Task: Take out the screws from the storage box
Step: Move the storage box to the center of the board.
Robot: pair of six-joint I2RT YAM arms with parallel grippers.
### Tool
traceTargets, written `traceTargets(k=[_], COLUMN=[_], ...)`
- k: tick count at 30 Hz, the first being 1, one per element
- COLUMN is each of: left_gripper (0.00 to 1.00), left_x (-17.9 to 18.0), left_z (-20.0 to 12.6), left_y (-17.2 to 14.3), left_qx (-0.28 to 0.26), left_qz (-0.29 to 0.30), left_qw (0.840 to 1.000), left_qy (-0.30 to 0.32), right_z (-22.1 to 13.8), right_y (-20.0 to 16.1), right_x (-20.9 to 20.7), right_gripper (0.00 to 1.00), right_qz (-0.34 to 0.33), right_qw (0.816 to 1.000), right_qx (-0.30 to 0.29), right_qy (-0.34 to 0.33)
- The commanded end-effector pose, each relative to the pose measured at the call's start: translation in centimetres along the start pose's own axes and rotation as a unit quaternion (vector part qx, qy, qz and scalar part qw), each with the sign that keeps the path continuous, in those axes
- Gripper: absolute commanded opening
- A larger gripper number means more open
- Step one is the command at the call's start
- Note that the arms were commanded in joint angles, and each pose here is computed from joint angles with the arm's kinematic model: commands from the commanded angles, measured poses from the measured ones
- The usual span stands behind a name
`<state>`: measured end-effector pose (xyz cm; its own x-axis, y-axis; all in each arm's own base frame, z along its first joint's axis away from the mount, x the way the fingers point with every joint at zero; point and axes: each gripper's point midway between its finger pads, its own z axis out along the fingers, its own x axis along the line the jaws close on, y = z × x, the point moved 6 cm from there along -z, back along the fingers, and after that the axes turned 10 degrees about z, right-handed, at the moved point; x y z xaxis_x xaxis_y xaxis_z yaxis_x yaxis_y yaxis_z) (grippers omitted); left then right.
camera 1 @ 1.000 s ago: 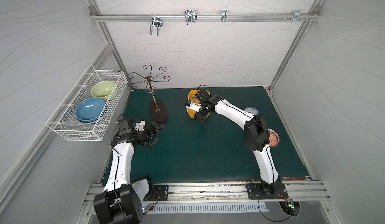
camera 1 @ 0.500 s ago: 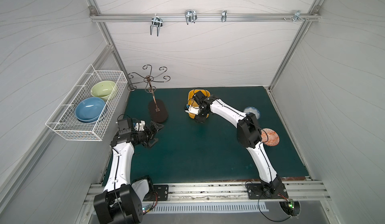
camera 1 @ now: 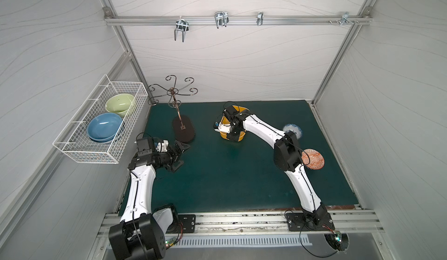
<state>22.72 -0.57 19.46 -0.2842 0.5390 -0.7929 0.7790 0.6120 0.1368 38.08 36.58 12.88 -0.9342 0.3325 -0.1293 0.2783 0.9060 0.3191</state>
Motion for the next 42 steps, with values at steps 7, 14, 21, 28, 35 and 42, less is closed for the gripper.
traceTargets(k=[7, 14, 21, 28, 35, 42], left_gripper=[0.99, 0.99, 0.99, 0.99, 0.99, 0.99], left_x=[-0.9, -0.8, -0.7, -0.6, -0.5, -0.4], left_z=[-0.5, -0.6, -0.8, -0.6, -0.6, -0.5], left_y=[1.0, 1.1, 1.2, 1.3, 1.3, 1.3], left_qx=[-0.012, -0.017, -0.022, -0.018, -0.019, -0.015], left_qz=[0.020, 0.016, 0.017, 0.011, 0.010, 0.007], left_qw=[1.000, 1.000, 1.000, 1.000, 1.000, 1.000], left_qy=[-0.010, -0.009, -0.006, -0.011, -0.009, -0.011], right_z=[-1.6, -4.3, -9.9, -10.6, -10.1, -8.8], right_y=[-2.2, -3.7, -4.6, -8.7, -10.6, -11.8], right_x=[4.5, 9.7, 15.8, 21.9, 24.5, 26.0], right_gripper=[0.00, 0.00, 0.00, 0.00, 0.00, 0.00], right_qz=[-0.028, -0.033, -0.027, -0.068, -0.078, -0.089], right_qw=[0.996, 0.992, 0.985, 0.989, 0.987, 0.987], right_qx=[0.042, 0.059, 0.043, 0.018, 0.008, 0.023], right_qy=[0.067, 0.111, 0.165, 0.133, 0.142, 0.129])
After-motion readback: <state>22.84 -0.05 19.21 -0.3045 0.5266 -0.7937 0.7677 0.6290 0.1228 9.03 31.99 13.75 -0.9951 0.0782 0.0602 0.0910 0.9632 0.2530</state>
